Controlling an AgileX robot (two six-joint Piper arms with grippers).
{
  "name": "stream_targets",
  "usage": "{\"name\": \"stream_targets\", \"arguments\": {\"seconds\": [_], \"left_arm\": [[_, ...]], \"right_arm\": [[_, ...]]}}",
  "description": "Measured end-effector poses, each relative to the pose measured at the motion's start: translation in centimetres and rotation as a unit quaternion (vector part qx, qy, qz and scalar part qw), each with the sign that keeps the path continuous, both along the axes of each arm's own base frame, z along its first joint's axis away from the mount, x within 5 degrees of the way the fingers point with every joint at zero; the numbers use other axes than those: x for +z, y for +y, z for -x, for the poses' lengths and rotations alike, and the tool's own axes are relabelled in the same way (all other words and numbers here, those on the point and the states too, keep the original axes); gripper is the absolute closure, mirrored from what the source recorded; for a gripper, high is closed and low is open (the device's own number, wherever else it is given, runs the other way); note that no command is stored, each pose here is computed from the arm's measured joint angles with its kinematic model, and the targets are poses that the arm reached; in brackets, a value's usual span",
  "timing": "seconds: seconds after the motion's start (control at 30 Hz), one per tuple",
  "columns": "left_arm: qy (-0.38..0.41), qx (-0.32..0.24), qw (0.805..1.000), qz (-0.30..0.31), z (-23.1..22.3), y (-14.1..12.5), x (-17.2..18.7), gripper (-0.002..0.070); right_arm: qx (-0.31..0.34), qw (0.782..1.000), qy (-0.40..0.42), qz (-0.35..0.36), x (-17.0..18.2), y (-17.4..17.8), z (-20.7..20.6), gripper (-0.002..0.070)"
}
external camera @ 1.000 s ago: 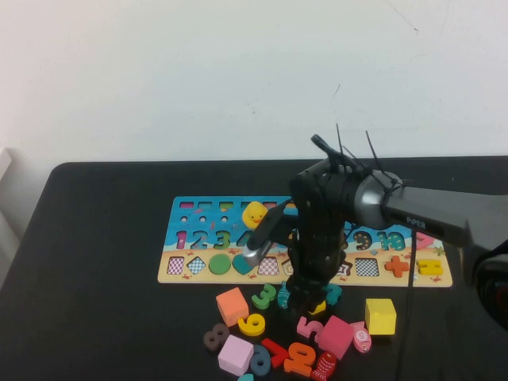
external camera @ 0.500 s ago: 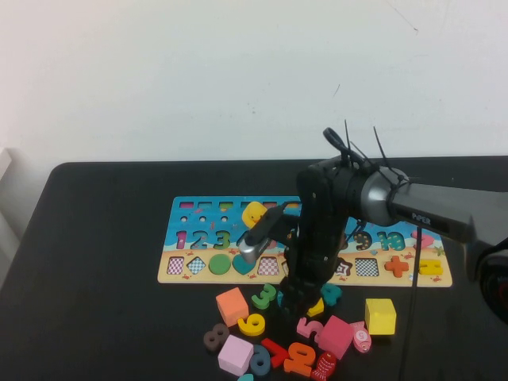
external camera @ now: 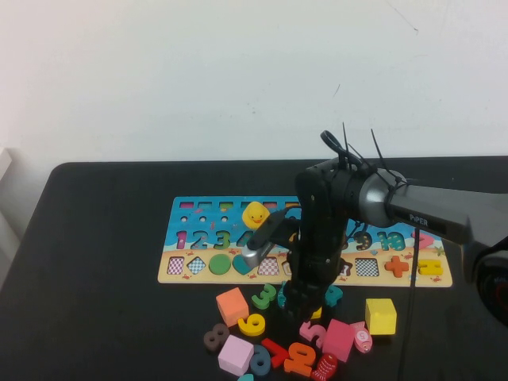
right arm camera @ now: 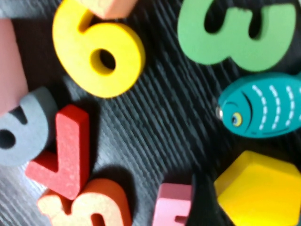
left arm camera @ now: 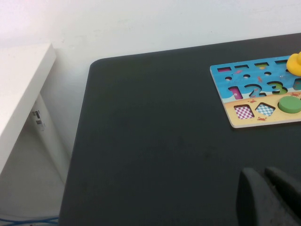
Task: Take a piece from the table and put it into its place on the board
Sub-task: Pick up the "Pentagon"
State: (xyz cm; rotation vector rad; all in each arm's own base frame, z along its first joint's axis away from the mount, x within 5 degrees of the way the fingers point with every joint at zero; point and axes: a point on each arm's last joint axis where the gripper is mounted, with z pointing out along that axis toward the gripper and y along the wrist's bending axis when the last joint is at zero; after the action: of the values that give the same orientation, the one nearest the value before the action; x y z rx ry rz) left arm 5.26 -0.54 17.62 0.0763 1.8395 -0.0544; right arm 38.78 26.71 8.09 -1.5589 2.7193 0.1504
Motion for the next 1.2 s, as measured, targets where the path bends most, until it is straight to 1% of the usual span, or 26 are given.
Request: {"name": "stream_targets", "arguments": {"seconds": [0.13, 0.2, 0.27, 0.43, 0.5, 0.57, 0.67, 0.77, 0.83, 0.9, 1.0, 1.2], "left_arm": [[0.000, 0.000, 1.000, 0.000, 0.00, 0.00, 0.00, 0.0676], [0.000, 0.000, 1.000, 0.000, 0.00, 0.00, 0.00, 0.0676], [0.000, 0.000, 1.000, 0.000, 0.00, 0.00, 0.00, 0.0676], [0.000, 0.000, 1.000, 0.000, 0.00, 0.00, 0.00, 0.0676], [0.000, 0.000, 1.000, 0.000, 0.00, 0.00, 0.00, 0.0676], [0.000, 0.000, 1.000, 0.000, 0.00, 0.00, 0.00, 0.0676], [0.000, 0.000, 1.000, 0.000, 0.00, 0.00, 0.00, 0.0676], [0.000, 0.000, 1.000, 0.000, 0.00, 0.00, 0.00, 0.0676], [0.000, 0.000, 1.000, 0.000, 0.00, 0.00, 0.00, 0.0676], [0.000, 0.000, 1.000, 0.000, 0.00, 0.00, 0.00, 0.0676], [0.000, 0.000, 1.000, 0.000, 0.00, 0.00, 0.00, 0.0676], [0.000, 0.000, 1.000, 0.000, 0.00, 0.00, 0.00, 0.0676]], "right_arm": [[-0.002, 1.000, 0.002, 0.005, 0.01, -0.08, 0.03, 0.0216], [-0.004, 1.000, 0.004, 0.007, 0.00, -0.11, 0.06, 0.0228], [-0.006, 1.000, 0.007, 0.008, 0.00, -0.14, 0.12, 0.0263], [-0.024, 1.000, 0.007, 0.014, 0.04, -0.23, 0.08, 0.0422], [-0.040, 0.999, 0.005, 0.015, 0.03, -0.22, 0.03, 0.0452], [-0.058, 0.998, 0.004, 0.015, 0.03, -0.21, -0.02, 0.0457], [-0.073, 0.997, 0.000, 0.013, 0.03, -0.18, -0.12, 0.0416], [-0.088, 0.996, -0.003, 0.012, 0.03, -0.14, -0.20, 0.0307], [-0.099, 0.995, -0.004, 0.012, 0.03, -0.15, -0.23, 0.0220], [-0.111, 0.994, -0.003, 0.013, 0.03, -0.15, -0.23, 0.0172], [-0.138, 0.990, 0.003, 0.017, 0.03, -0.20, -0.15, 0.0149], [-0.185, 0.983, 0.010, 0.020, 0.03, -0.22, -0.09, 0.0139]]}}
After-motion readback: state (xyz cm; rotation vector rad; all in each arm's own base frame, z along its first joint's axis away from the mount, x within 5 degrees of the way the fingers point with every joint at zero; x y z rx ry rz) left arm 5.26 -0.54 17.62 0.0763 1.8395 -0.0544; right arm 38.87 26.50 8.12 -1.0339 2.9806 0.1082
